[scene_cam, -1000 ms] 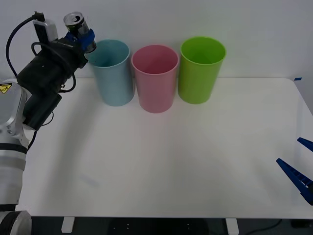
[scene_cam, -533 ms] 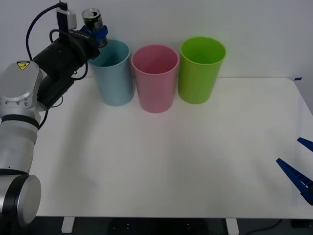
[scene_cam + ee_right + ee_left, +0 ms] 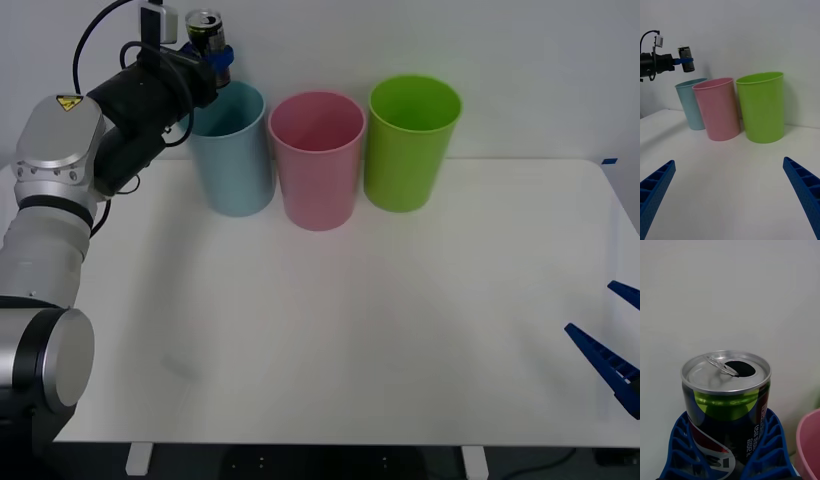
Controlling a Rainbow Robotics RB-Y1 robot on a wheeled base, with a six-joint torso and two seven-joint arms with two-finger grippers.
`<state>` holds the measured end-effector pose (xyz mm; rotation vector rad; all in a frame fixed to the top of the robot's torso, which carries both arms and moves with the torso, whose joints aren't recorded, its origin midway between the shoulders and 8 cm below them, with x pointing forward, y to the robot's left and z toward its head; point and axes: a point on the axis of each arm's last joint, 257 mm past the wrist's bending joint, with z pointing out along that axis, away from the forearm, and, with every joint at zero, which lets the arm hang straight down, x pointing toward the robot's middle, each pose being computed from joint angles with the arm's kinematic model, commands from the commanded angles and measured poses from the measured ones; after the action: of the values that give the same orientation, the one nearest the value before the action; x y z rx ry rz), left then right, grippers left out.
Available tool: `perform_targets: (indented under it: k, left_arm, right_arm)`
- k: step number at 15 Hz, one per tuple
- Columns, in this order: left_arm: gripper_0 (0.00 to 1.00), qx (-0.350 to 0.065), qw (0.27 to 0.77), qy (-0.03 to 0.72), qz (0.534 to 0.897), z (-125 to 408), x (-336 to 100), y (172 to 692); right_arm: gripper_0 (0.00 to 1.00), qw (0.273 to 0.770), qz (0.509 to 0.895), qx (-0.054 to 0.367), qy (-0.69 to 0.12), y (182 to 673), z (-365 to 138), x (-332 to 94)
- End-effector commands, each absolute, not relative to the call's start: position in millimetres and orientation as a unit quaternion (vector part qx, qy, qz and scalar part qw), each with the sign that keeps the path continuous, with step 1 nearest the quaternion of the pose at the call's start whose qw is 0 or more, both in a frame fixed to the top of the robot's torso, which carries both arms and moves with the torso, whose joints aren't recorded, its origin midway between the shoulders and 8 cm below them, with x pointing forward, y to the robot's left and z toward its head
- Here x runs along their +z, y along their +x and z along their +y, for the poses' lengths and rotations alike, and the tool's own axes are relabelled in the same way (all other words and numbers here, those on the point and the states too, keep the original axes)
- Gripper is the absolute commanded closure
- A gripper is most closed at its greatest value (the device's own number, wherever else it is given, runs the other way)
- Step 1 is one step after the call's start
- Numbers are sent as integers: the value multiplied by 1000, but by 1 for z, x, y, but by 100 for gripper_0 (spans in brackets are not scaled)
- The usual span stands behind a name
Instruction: Grasp the object on the table and drop it into the matching bin: aluminum can to the light blue bin, PET bottle to the pink bin.
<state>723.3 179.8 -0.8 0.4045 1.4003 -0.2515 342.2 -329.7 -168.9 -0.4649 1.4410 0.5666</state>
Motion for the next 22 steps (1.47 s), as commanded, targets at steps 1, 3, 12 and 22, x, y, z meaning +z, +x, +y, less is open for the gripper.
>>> perform_targets:
  k: [1,3,12,22]
  left_arm:
    - [100,-114,738,185,638,179,-1,723]
    - [100,-114,738,186,639,180,-2,723]
    - [0,-124,737,187,637,176,-2,721]
    - [0,-164,734,181,634,178,-7,711]
  right_arm:
    - [0,691,645,253,-208,342,-330,-169]
    - [0,691,645,253,-208,342,-330,-169]
    - [0,691,645,253,-208,342,-330,-169]
    - [0,691,645,253,-208,342,-330,-169]
